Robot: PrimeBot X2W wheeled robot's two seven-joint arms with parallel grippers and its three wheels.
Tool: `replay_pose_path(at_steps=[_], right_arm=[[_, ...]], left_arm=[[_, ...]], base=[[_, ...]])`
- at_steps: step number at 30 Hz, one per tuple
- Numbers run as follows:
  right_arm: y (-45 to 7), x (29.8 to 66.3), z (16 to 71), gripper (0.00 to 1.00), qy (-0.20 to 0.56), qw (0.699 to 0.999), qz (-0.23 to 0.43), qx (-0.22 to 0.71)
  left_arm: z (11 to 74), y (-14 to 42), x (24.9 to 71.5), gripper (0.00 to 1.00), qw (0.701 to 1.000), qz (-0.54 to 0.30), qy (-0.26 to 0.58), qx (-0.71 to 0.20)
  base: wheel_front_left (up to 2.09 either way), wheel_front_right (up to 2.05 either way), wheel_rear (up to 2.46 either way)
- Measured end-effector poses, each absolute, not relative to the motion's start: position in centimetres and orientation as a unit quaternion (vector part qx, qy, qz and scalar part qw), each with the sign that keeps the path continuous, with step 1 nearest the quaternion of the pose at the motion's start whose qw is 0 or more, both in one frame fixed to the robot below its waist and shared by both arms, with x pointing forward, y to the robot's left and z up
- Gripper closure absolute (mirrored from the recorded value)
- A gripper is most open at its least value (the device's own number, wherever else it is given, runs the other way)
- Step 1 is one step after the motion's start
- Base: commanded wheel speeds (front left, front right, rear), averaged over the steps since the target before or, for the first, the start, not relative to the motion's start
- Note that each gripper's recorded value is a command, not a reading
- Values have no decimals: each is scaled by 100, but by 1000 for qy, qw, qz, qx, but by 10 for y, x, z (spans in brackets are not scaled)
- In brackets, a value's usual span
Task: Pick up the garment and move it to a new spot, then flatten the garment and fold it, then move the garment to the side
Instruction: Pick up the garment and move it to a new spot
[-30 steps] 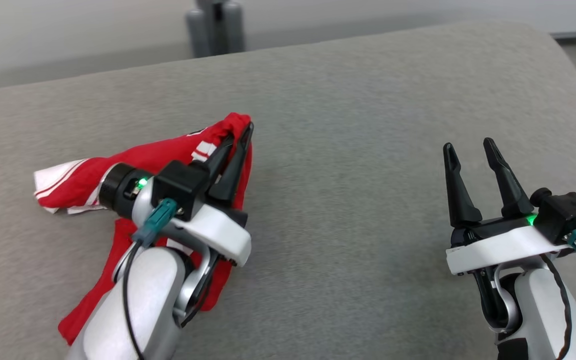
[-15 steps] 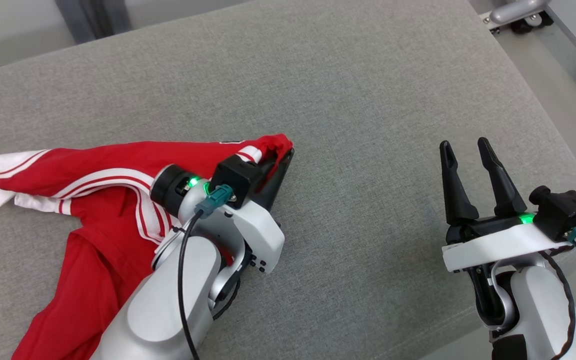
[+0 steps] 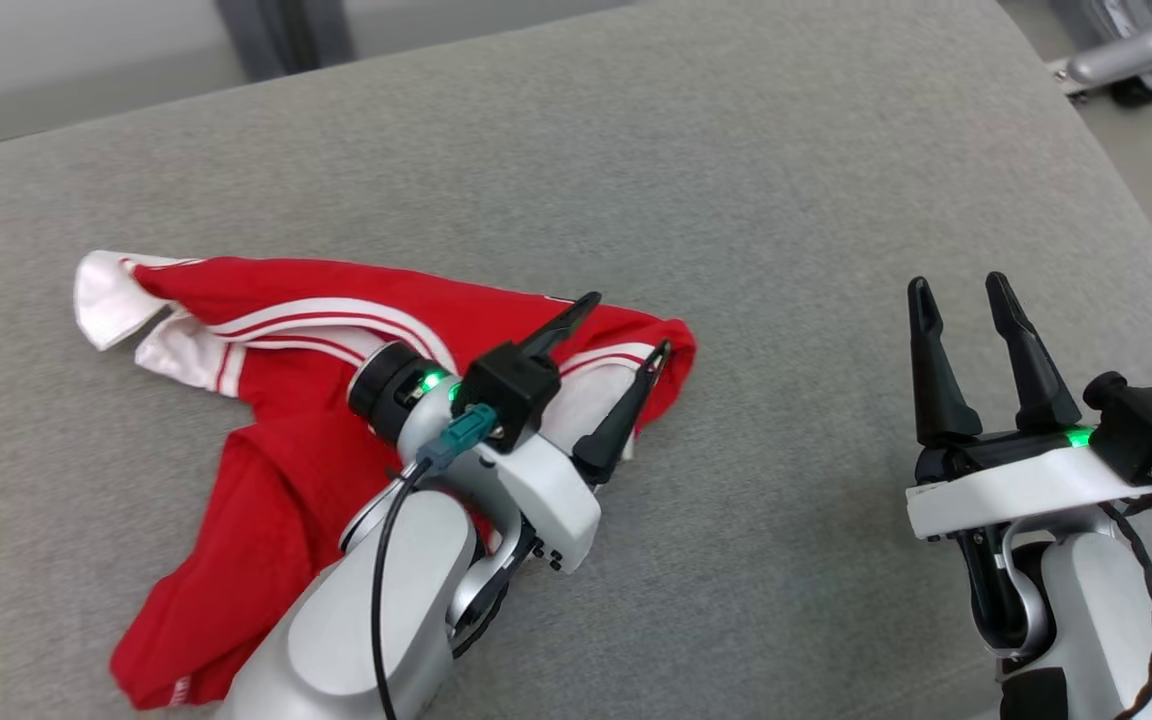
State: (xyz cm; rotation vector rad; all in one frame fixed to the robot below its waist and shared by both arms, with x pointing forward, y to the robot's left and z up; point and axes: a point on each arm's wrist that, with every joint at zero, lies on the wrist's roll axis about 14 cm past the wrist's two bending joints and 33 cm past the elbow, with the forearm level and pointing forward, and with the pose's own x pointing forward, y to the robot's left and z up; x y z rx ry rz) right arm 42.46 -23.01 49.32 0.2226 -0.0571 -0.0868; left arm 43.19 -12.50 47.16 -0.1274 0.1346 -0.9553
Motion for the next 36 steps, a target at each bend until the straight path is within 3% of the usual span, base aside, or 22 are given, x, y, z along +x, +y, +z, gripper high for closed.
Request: replay_pose_path(at_steps=[16,25,36], right_arm=[[-161,444,515,0,-52,992,55,103],[-139,435,526,0,-56,990,87,96],[-133,409,526,0,-43,990,98,88]], left_arm=[[507,69,466,0,984,-163,-2,-74],[527,159,443,0,997,-43,-37,-50],[534,182,401,0,999,-9,-36,-37]], base=[[0,0,0],[0,0,0],[0,0,0]])
